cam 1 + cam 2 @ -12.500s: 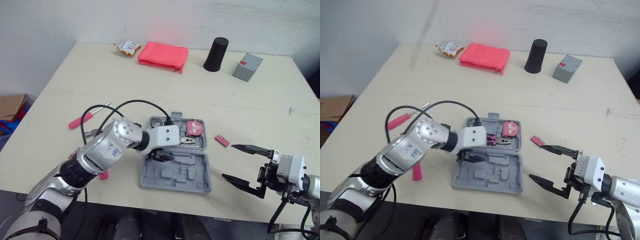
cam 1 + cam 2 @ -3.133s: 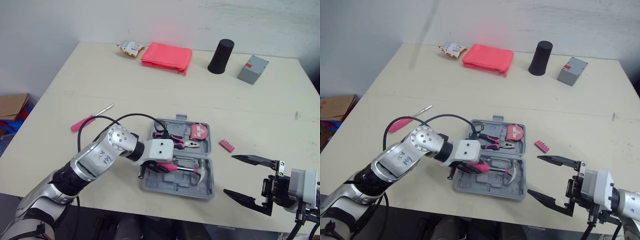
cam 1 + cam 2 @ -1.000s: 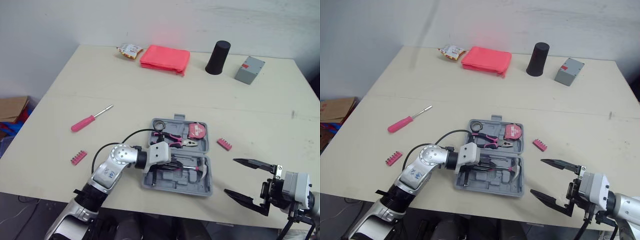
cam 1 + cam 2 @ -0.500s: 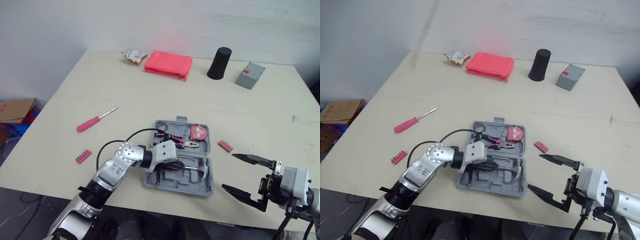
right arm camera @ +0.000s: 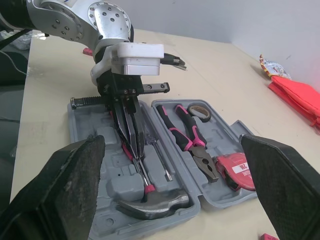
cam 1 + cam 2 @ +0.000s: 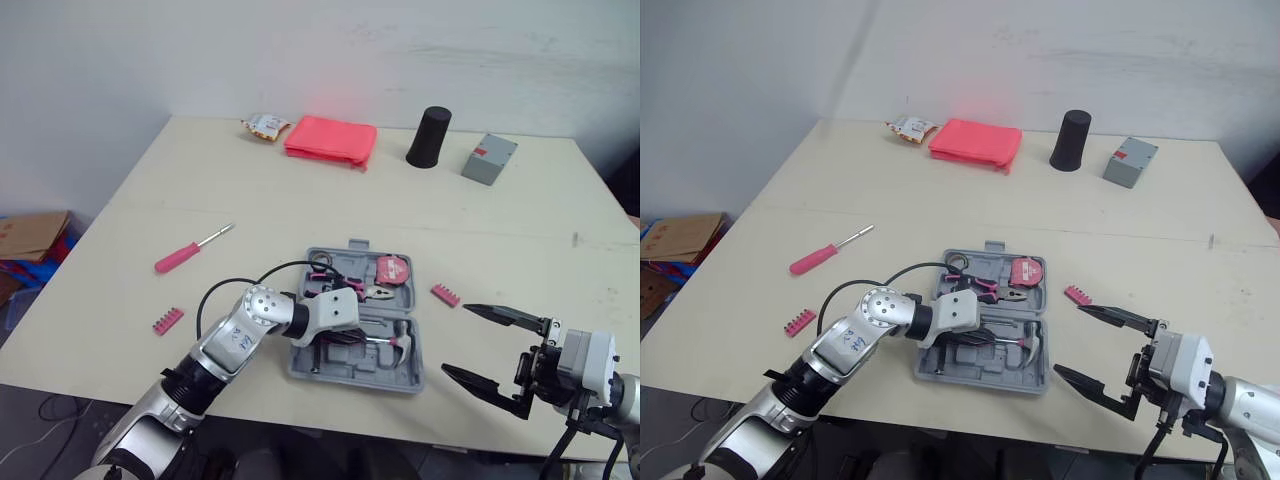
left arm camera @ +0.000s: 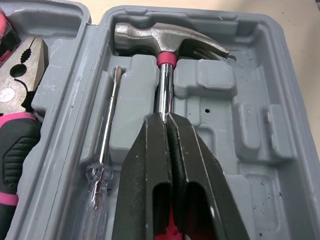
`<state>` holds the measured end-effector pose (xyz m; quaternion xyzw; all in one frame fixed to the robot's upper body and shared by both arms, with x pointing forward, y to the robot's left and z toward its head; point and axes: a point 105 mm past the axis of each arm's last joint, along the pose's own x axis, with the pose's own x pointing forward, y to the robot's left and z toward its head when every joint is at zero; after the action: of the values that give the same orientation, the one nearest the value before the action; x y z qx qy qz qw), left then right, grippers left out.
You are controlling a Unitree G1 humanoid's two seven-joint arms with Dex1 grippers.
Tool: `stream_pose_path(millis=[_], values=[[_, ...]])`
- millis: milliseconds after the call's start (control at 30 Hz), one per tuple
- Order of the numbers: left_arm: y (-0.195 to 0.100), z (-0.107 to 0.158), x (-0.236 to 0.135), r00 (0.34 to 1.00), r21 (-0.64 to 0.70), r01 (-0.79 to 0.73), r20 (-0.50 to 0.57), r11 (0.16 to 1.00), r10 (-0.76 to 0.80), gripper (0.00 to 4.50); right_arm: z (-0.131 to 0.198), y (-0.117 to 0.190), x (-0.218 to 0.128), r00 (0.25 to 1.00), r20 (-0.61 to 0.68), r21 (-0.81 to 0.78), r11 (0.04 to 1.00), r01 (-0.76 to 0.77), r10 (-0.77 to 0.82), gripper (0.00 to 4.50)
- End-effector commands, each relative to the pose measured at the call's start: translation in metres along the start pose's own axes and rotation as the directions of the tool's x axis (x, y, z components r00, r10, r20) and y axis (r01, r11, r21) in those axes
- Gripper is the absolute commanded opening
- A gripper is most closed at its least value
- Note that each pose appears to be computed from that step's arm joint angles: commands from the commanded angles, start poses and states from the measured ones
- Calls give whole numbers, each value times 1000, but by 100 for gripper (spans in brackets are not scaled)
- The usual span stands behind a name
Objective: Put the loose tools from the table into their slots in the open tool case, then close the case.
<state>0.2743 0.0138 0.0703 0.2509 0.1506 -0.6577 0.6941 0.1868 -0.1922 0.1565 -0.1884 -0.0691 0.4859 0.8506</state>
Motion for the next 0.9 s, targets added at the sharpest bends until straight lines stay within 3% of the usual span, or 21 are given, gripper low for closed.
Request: stream_pose_path(millis=[33,233,367,533,633,700,800,900], values=[[-25,-72,9,971,-208,18,-228,978,-67,4,2,2,-1,1000,18,-14,1000,3,-2,450],[-6,-13,-5,997,5,-8,82,1000,8,4,-6,2,-9,1000,9,-13,1000,10,-9,450],[-5,28,-39,937,71,-5,350,997,-21,4,-8,1,-17,1000,-7,-13,1000,15,-15,450],[-6,33,-79,908,158,-66,418,985,-6,4,-12,-1,-39,998,-54,-6,1000,20,-20,450],[-4,31,-118,904,108,-149,419,983,91,85,-16,-11,-64,991,-113,-21,997,69,-71,450],[5,19,-149,888,28,-276,391,961,244,173,-20,-19,-82,981,-151,-33,993,114,-118,450],[15,-16,-207,814,-45,-510,297,859,498,300,-25,-30,-110,958,-216,-72,982,177,-189,450],[3,-65,-267,725,-136,-659,147,740,673,428,-25,-40,-143,924,-272,-126,962,244,-270,450]])
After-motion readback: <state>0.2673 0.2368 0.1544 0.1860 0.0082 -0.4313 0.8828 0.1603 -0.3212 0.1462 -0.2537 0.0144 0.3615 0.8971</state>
